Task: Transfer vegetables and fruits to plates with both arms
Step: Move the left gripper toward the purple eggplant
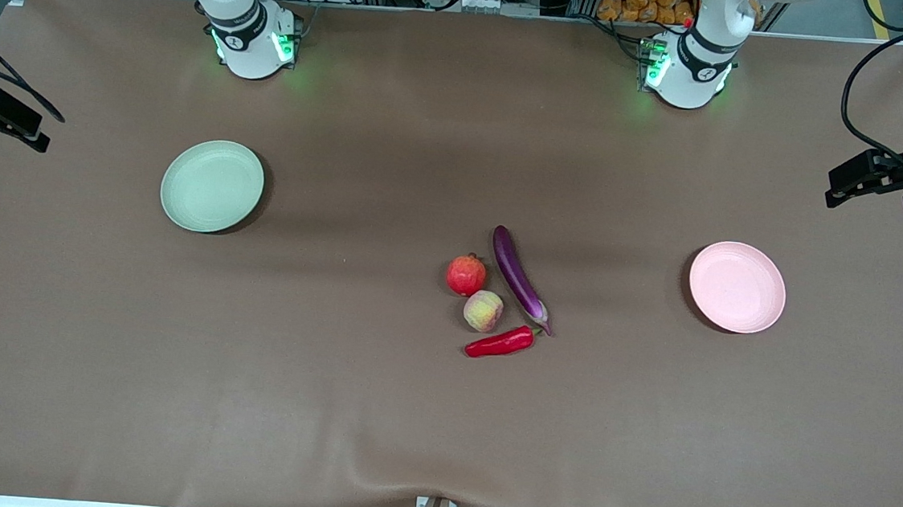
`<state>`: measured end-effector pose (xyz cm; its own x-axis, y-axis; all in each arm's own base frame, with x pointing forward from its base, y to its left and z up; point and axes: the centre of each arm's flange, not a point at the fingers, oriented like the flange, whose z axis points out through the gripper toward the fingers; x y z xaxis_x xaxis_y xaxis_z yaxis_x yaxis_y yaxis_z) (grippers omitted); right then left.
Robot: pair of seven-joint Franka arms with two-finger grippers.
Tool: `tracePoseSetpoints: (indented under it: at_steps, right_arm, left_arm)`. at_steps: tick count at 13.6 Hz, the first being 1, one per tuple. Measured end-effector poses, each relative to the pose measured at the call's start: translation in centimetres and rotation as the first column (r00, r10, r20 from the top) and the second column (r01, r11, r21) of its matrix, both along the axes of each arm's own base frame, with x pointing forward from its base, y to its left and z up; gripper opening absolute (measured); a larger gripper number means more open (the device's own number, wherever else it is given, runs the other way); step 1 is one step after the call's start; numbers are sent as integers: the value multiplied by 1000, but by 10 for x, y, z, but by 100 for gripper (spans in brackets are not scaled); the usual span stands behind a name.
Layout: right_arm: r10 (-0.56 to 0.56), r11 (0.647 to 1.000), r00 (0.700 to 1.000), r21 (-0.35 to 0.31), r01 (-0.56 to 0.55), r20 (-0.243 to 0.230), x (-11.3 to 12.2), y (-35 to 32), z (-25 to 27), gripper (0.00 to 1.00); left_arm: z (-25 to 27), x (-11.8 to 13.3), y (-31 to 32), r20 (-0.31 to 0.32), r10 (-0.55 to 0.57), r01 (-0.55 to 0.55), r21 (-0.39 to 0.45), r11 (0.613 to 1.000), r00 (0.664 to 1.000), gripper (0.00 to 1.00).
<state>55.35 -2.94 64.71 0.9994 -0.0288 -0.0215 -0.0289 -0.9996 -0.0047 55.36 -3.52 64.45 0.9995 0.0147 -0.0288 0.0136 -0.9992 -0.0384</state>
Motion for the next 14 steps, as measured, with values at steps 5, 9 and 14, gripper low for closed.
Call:
tracePoseSetpoints:
  at_steps: [5, 9, 14]
  right_arm:
    - [-1, 1000, 1000, 1, 1, 0, 0, 0, 0, 100]
    - [-1, 1000, 1000, 1, 1, 0, 0, 0, 0, 100]
    - [-1, 1000, 1000, 1, 1, -1, 0, 0, 0, 100]
  left_arm:
    - [3, -2, -8, 6, -13, 13, -1, 1000, 1000, 100]
    - [-9, 1, -30, -28, 18, -20, -65, 998, 999, 100]
    - [-112, 43, -122, -153, 130, -151, -134, 979, 980, 100]
